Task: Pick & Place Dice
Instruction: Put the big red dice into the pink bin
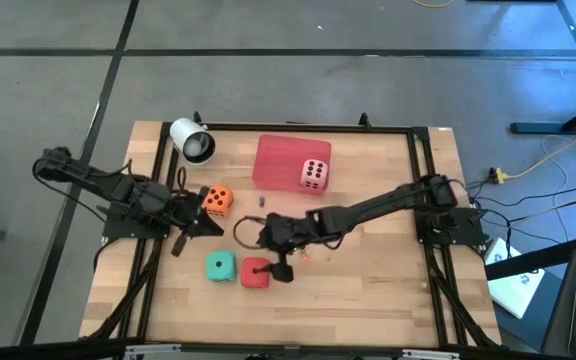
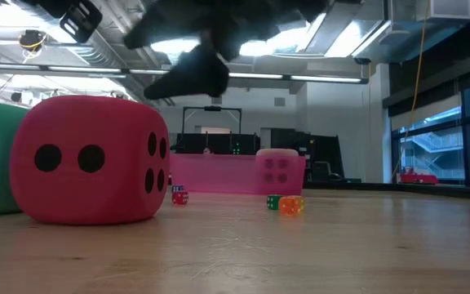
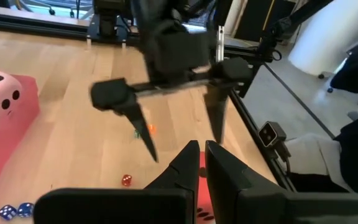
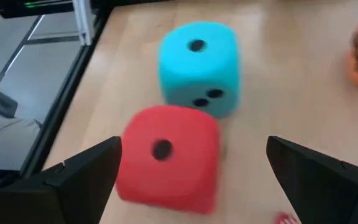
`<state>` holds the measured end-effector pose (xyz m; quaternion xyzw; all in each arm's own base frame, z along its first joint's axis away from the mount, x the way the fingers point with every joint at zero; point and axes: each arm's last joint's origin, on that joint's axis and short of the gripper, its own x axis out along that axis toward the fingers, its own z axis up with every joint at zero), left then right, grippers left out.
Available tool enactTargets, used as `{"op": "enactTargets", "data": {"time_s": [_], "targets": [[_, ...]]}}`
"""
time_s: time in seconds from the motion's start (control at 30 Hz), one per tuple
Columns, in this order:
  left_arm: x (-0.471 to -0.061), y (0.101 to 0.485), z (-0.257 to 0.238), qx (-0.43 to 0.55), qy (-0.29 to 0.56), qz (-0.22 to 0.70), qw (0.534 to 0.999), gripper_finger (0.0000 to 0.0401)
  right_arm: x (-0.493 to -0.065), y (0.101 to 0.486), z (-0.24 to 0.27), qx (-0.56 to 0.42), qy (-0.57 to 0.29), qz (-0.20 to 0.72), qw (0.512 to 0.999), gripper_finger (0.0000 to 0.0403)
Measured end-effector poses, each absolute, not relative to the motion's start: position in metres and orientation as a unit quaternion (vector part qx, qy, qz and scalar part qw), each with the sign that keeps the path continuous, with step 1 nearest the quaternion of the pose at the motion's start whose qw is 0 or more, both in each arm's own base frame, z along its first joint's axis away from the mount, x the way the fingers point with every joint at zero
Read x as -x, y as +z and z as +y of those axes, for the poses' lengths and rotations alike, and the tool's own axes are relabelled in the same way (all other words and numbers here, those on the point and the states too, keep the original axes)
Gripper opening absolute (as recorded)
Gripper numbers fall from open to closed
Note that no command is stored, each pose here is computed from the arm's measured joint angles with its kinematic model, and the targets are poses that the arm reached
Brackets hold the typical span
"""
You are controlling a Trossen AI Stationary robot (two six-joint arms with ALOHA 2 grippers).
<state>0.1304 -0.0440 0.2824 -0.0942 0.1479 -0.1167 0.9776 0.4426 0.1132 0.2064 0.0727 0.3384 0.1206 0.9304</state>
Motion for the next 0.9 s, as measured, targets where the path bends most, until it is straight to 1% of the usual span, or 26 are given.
{"op": "enactTargets", "data": {"time_s": [0.2, 0.4, 0.63, 0.8, 0.9], "targets": [[-0.129, 0.283, -0.049, 0.105, -0.119, 0.146, 0.976, 0.0022, -0.454, 0.202, 0.137, -0.054, 0.127, 0.341, 0.93, 0.04], [-0.128, 0.282, -0.056, 0.112, -0.137, 0.154, 0.972, 0.0022, -0.454, 0.182, 0.149, -0.034, 0.091, 0.358, 0.929, 0.04], [-0.132, 0.278, -0.063, 0.105, -0.131, 0.166, 0.972, 0.0022, -0.456, 0.174, 0.149, -0.057, 0.046, 0.359, 0.93, 0.04], [-0.135, 0.276, -0.069, 0.109, -0.139, 0.172, 0.969, 0.0022, -0.454, 0.17, 0.16, -0.086, 0.059, 0.366, 0.925, 0.04], [-0.136, 0.275, -0.071, 0.107, -0.143, 0.177, 0.968, 0.0022, -0.45, 0.167, 0.171, -0.082, 0.059, 0.367, 0.925, 0.04]]}}
